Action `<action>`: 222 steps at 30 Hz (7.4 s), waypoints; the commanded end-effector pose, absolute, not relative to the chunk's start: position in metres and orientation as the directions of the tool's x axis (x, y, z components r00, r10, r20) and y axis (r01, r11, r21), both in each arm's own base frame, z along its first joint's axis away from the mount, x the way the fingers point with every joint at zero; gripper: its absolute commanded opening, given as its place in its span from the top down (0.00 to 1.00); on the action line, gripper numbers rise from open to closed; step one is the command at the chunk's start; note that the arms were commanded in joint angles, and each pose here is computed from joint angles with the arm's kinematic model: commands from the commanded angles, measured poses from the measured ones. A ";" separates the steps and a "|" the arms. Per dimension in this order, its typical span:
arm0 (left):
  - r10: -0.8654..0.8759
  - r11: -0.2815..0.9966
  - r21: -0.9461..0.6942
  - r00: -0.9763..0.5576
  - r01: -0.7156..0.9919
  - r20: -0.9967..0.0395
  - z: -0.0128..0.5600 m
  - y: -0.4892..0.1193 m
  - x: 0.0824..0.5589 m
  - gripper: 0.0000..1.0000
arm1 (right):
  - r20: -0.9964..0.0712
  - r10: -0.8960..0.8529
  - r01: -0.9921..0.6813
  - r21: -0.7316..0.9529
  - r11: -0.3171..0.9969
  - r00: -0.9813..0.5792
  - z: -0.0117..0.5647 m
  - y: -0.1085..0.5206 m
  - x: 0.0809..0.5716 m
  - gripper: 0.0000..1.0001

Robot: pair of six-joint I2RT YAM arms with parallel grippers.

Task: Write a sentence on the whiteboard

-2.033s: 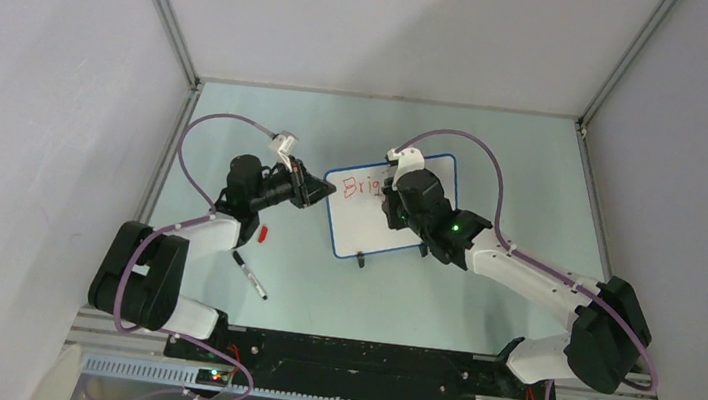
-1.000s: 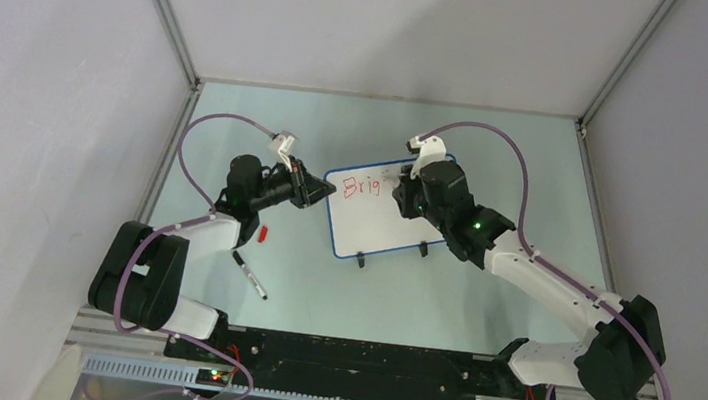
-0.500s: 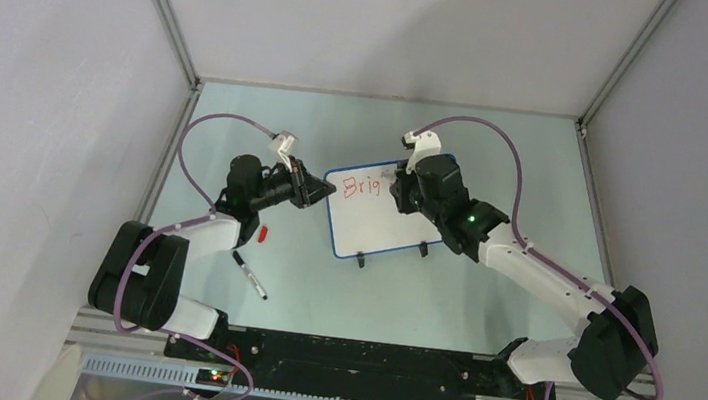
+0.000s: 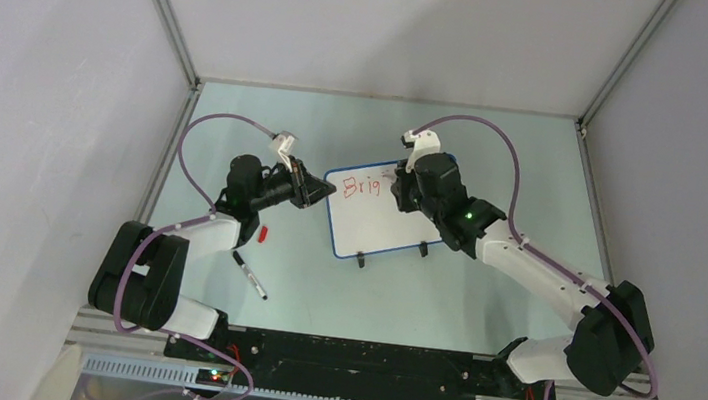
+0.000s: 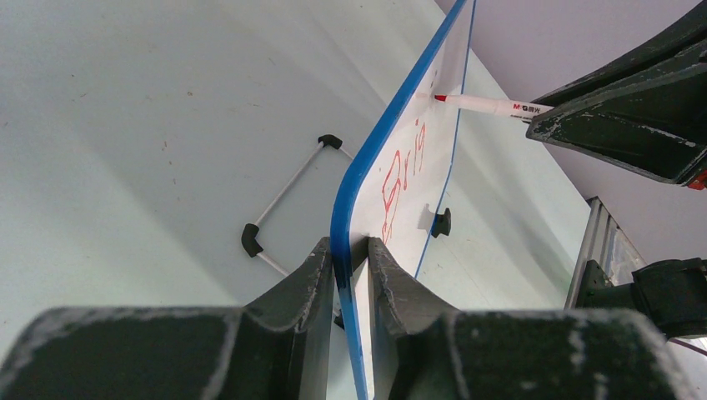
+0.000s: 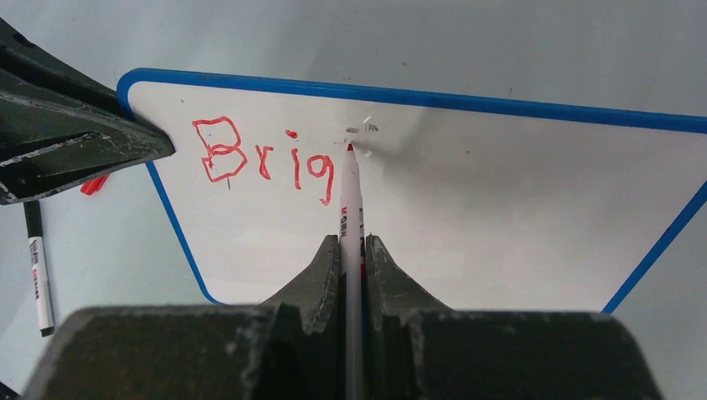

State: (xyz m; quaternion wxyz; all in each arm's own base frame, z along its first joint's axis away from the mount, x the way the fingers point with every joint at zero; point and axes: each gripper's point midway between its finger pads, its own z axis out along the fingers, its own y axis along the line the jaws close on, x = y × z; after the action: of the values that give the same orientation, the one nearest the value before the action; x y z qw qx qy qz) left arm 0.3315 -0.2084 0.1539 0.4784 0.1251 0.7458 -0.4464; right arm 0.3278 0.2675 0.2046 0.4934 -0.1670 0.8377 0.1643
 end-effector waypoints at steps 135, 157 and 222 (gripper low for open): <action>-0.228 0.565 -0.488 -0.443 0.665 -0.867 0.175 -0.212 0.335 0.76 | -0.872 -0.082 -0.368 0.116 0.922 -0.482 0.208 0.254 0.339 1.00; -0.229 0.563 -0.487 -0.441 0.667 -0.868 0.176 -0.212 0.335 0.76 | -0.849 -0.101 -0.377 0.121 0.918 -0.518 0.192 0.248 0.323 1.00; -0.227 0.568 -0.482 -0.436 0.667 -0.871 0.176 -0.211 0.335 0.76 | -0.883 -0.059 -0.375 0.136 0.917 -0.465 0.216 0.254 0.343 1.00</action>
State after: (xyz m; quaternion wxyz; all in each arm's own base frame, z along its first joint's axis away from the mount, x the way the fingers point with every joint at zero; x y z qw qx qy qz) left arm 0.3314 -0.2079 0.1538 0.4799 0.1260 0.7470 -0.4425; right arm 0.3291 0.2530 0.1940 0.4703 -0.1411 0.8560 0.1620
